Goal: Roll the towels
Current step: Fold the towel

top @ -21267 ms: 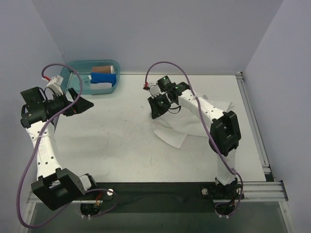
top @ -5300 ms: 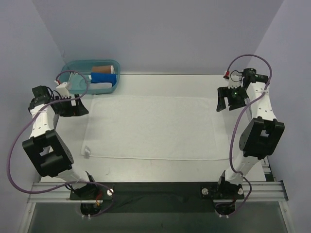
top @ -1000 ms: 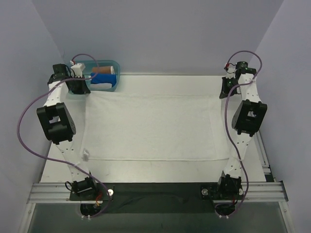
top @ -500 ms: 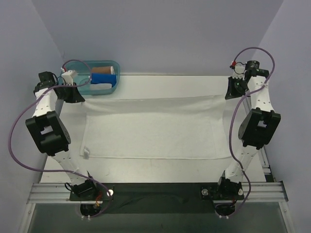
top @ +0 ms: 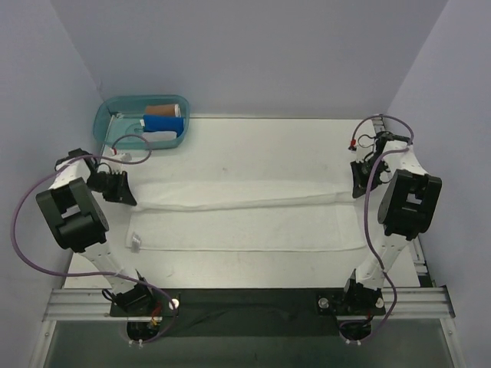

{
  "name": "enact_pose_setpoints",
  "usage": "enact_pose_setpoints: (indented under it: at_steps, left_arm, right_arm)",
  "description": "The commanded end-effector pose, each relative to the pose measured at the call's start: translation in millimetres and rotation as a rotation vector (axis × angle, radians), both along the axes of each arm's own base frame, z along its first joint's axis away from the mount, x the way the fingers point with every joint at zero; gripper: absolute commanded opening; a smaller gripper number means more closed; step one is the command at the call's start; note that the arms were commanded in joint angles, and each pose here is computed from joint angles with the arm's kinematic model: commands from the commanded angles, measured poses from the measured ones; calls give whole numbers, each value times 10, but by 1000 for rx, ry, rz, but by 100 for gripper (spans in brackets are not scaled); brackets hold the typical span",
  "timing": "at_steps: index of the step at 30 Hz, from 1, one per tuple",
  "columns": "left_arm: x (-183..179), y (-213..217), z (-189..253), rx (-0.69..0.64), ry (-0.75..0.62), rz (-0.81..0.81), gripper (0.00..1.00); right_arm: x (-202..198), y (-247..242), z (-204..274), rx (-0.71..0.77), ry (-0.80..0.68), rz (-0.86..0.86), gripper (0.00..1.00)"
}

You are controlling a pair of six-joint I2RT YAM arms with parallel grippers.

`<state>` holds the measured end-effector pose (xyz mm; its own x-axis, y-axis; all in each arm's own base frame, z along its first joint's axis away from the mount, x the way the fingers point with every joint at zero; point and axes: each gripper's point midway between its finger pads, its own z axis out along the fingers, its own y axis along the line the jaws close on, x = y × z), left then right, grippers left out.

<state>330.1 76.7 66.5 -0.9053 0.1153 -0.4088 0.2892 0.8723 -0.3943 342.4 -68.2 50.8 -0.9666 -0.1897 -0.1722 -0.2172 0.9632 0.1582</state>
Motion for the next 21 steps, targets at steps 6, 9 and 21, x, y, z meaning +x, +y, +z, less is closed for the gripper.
enact_pose_setpoints:
  at_steps: [6, 9, 21]
  left_arm:
    - [-161, -78, -632, 29, 195, 66, 0]
    - [40, 51, -651, 68, 180, 106, 0]
    - [998, 278, -199, 88, 9, 176, 0]
  right_arm:
    - [21, -79, -290, -131, 102, 36, 0]
    - [153, -140, -340, -157, 103, 18, 0]
    - [931, -277, -60, -198, -55, -53, 0]
